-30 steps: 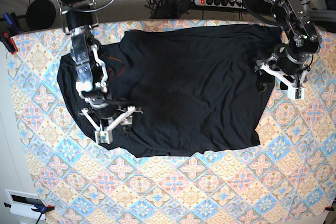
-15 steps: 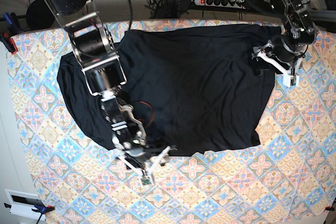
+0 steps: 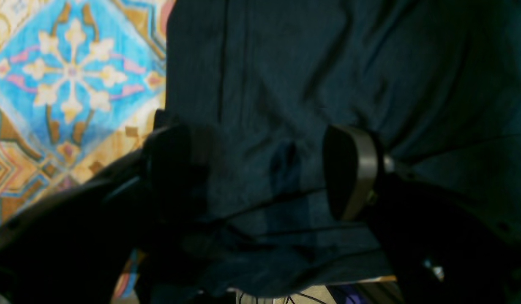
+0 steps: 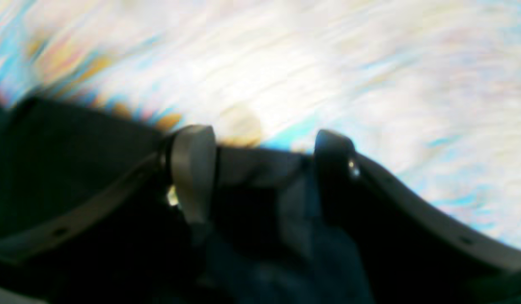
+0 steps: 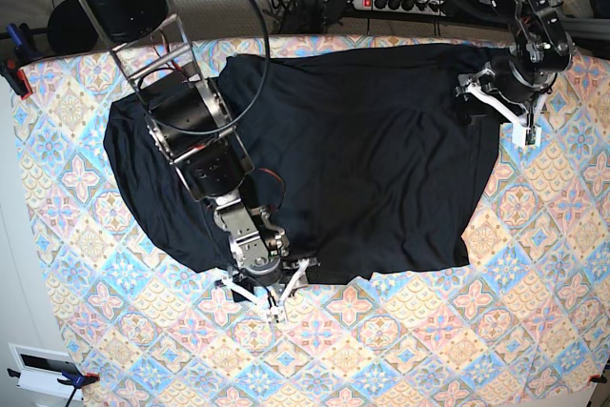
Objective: Layout the t-shirt on the table in an organized manner, then fold the t-shirt properly
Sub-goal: 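Reach the right gripper across the shirt to its hem edge, then grasp the shirt hem with the right gripper and drag it toward the collar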
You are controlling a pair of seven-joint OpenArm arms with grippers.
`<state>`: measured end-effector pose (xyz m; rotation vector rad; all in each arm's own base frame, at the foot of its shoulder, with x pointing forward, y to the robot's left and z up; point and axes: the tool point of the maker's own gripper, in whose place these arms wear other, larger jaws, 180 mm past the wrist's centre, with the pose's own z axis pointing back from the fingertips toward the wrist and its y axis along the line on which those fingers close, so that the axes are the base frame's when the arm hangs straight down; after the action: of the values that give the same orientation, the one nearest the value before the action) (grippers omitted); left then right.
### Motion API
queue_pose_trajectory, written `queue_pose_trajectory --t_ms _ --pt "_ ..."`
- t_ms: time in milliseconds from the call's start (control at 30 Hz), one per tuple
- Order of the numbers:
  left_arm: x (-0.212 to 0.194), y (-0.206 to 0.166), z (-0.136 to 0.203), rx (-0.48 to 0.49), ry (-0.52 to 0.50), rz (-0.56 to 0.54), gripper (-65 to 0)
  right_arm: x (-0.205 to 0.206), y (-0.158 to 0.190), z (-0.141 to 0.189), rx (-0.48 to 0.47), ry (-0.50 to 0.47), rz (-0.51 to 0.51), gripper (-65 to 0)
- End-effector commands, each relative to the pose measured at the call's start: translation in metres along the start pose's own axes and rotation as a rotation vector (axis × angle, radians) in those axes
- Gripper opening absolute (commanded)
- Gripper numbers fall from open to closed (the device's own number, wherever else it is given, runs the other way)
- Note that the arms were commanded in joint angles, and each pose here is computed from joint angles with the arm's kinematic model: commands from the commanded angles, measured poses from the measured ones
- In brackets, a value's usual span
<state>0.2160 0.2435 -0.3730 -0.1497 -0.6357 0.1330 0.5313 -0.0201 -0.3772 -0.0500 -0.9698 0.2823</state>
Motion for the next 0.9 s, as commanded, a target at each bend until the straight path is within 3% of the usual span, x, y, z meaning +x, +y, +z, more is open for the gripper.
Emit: queue_pose_trajectory --t_ms 0,333,633,867 --pt "0.013 0.000 0.005 -0.002 -0.045 -0.015 -19.9 0.047 0.006 0.003 0.009 -0.107 0.000 -29.3" --pt "0.008 0.000 0.005 0.000 -0.034 -0.014 -19.9 0.043 0.009 0.003 0.011 -0.111 -0.002 -29.3" --pt "0.010 0.000 0.005 -0.001 -0.039 -0.015 -19.9 -0.047 0.037 0.007 0.056 0.023 -0.019 -29.3" --pt "0.011 0.000 0.005 -0.001 -0.040 -0.014 -19.9 -0.031 0.073 0.024 0.139 -0.004 -0.023 -29.3"
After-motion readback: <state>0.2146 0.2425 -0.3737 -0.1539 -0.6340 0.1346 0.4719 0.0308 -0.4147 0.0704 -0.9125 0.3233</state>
